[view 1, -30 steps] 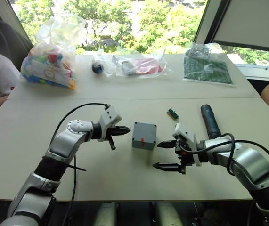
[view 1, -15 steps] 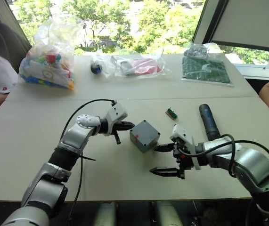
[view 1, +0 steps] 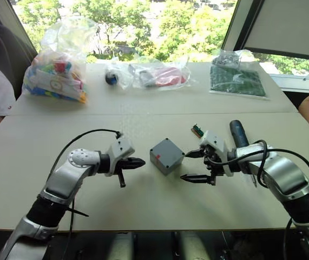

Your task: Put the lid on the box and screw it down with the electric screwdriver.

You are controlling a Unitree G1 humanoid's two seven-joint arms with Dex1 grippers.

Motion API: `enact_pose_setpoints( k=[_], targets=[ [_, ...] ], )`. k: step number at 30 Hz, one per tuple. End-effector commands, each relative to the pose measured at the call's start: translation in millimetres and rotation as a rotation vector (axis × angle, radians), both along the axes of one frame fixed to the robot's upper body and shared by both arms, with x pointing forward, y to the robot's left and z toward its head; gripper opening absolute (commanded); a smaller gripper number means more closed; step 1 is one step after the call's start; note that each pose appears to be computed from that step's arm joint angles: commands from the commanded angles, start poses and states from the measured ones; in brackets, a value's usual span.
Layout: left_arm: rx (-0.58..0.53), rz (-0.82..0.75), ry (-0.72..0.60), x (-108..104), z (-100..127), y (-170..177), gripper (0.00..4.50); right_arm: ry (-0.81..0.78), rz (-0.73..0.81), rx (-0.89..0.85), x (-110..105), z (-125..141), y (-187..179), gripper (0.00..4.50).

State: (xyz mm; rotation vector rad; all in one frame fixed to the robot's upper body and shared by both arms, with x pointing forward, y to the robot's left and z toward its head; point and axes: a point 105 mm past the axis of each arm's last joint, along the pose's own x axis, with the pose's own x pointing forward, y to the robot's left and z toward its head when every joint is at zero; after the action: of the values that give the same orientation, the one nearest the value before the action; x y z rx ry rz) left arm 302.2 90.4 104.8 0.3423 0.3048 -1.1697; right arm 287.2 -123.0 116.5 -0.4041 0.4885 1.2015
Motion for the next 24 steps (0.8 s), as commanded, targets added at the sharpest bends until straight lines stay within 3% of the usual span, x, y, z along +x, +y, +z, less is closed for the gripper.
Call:
enact_pose_setpoints(
  k=[1,9,18,21,24],
  targets=[
    [-0.014,-0.003,-0.042,7.6,9.7,-7.7,0.00,-0.016,0.050,0.016,-5.6,9.1,7.7,4.45],
    [-0.032,-0.002,-0.080,24.5,13.8,-21.0,0.00,0.002,0.044,0.023,-15.0,5.5,10.6,4.45],
    [-0.039,-0.011,-0.090,25.8,18.7,-23.8,0.00,0.000,0.022,0.034,-16.5,4.9,10.0,4.45],
    [-0.023,-0.009,-0.093,22.7,19.0,-16.5,0.00,-0.026,-0.088,0.038,-5.9,13.0,-5.1,4.45],
    [-0.021,0.023,-0.093,21.6,25.5,-0.4,0.00,-0.029,-0.123,0.038,-10.5,29.2,-24.0,4.45]
  ],
)
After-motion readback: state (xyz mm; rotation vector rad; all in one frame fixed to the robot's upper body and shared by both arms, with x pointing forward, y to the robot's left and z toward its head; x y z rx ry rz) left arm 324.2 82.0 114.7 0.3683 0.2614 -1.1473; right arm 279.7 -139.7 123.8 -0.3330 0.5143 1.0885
